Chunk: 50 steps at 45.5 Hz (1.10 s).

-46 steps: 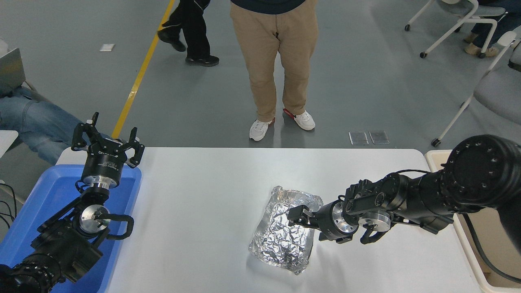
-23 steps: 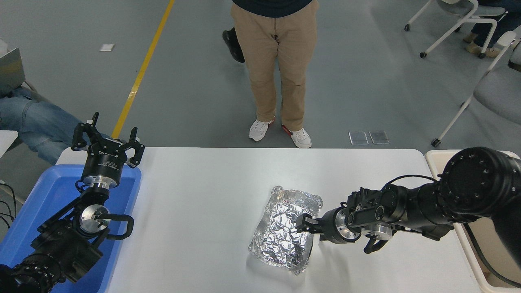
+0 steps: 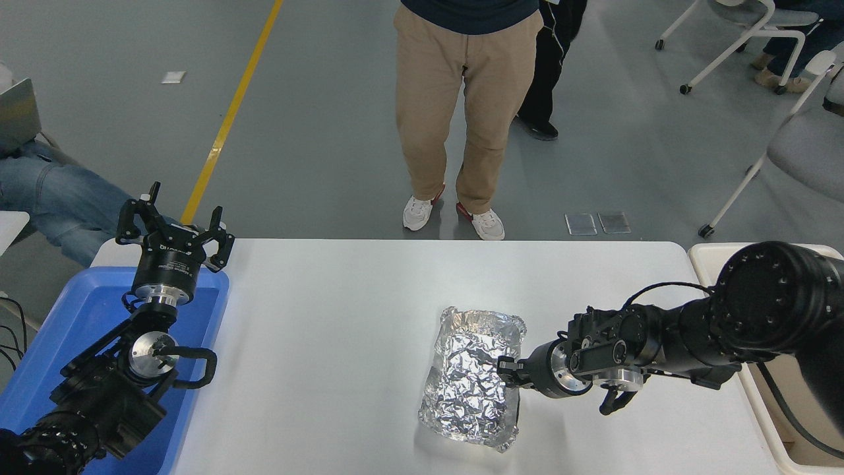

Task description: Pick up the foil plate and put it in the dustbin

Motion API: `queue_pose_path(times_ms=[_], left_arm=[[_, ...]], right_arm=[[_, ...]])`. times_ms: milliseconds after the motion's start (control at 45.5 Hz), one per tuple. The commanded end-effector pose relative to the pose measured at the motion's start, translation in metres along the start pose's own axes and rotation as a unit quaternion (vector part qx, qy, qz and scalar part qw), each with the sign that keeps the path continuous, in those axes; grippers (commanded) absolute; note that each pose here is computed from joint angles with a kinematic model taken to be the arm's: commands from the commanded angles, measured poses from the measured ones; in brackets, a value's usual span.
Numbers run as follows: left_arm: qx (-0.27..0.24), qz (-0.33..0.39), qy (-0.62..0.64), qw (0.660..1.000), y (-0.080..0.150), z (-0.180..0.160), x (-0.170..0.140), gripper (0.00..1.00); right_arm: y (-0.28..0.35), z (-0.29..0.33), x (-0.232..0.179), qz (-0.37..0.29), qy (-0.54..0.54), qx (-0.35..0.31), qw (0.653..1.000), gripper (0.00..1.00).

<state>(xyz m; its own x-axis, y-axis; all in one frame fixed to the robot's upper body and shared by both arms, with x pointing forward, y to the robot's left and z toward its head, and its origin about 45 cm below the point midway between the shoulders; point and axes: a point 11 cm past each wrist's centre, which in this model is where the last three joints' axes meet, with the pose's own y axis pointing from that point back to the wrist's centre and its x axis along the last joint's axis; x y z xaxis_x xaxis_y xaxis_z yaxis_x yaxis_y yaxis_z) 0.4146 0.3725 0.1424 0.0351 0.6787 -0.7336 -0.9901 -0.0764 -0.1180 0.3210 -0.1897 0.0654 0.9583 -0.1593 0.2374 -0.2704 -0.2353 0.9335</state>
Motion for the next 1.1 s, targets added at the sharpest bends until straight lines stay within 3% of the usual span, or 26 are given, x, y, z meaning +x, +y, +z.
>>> queue_pose_path(times_ms=[0, 549, 1077], left_arm=[[-0.001, 0.0, 0.0, 1.0, 0.0, 0.0, 0.0, 0.99], [0.0, 0.0, 0.0, 1.0, 0.0, 0.0, 0.0, 0.99], [-0.001, 0.001, 0.0, 1.0, 0.0, 0.0, 0.0, 0.99]], right_arm=[[0.024, -0.01, 0.031, 0.023, 0.04, -0.008, 0.999, 0.0], [0.213, -0.018, 0.151, 0.129, 0.031, 0.0, 0.991, 0.0], [0.339, -0.031, 0.189, 0.191, 0.03, 0.033, 0.981, 0.0]])
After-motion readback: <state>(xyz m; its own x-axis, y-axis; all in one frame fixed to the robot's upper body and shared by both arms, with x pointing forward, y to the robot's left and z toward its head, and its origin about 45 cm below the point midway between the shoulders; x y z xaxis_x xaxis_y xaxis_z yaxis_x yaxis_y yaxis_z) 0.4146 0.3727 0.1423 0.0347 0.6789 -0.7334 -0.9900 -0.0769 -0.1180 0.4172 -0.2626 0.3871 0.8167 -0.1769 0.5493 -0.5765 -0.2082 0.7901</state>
